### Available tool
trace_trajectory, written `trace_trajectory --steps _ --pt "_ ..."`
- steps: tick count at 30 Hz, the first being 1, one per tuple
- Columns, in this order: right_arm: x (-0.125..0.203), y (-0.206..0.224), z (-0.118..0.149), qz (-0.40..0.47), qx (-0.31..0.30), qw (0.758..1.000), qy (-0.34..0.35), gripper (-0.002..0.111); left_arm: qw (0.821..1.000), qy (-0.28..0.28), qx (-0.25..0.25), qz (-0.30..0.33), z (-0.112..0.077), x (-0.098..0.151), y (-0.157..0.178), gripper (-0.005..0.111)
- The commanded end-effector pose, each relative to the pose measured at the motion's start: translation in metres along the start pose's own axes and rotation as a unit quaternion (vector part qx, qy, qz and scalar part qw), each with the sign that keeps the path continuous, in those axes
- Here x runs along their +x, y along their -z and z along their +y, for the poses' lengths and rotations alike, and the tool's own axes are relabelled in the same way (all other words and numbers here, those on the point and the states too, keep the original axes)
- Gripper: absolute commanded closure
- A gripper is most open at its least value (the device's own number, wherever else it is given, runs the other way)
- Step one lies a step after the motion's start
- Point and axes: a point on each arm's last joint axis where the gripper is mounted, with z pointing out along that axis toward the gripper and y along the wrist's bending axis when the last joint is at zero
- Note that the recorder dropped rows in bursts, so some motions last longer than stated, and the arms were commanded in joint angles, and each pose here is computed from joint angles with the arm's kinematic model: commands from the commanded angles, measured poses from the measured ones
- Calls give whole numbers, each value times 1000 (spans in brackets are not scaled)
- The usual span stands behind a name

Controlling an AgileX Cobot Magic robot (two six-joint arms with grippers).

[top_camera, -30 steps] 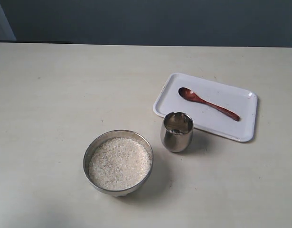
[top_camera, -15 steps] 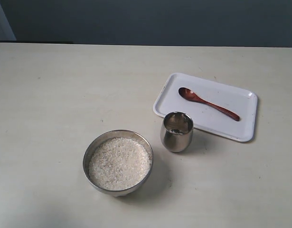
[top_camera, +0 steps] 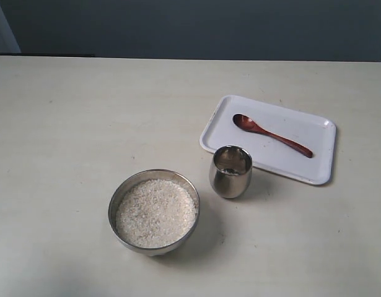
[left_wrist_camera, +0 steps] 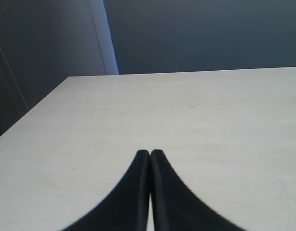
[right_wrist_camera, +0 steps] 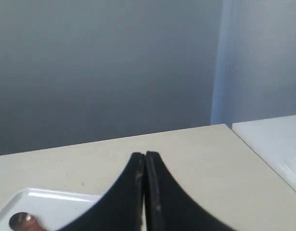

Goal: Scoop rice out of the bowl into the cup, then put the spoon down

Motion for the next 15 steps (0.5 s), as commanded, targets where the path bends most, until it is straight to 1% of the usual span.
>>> trace_trajectory --steps 1,5,8,11,15 --pt "35 9 -6 -48 28 998 -24 108 1000 0 0 -8 0 -2 1 106" --pt "58 15 -12 -47 66 996 -27 108 1000 0 0 -8 0 -2 1 106" --pt "68 17 -14 -34 90 995 -30 108 1000 2 0 -8 0 -2 1 106" --pt "77 15 -16 -17 95 995 -30 108 1000 2 0 -8 0 -2 1 106" --pt "89 15 -18 34 105 994 -16 108 1000 2 0 -8 0 -2 1 106"
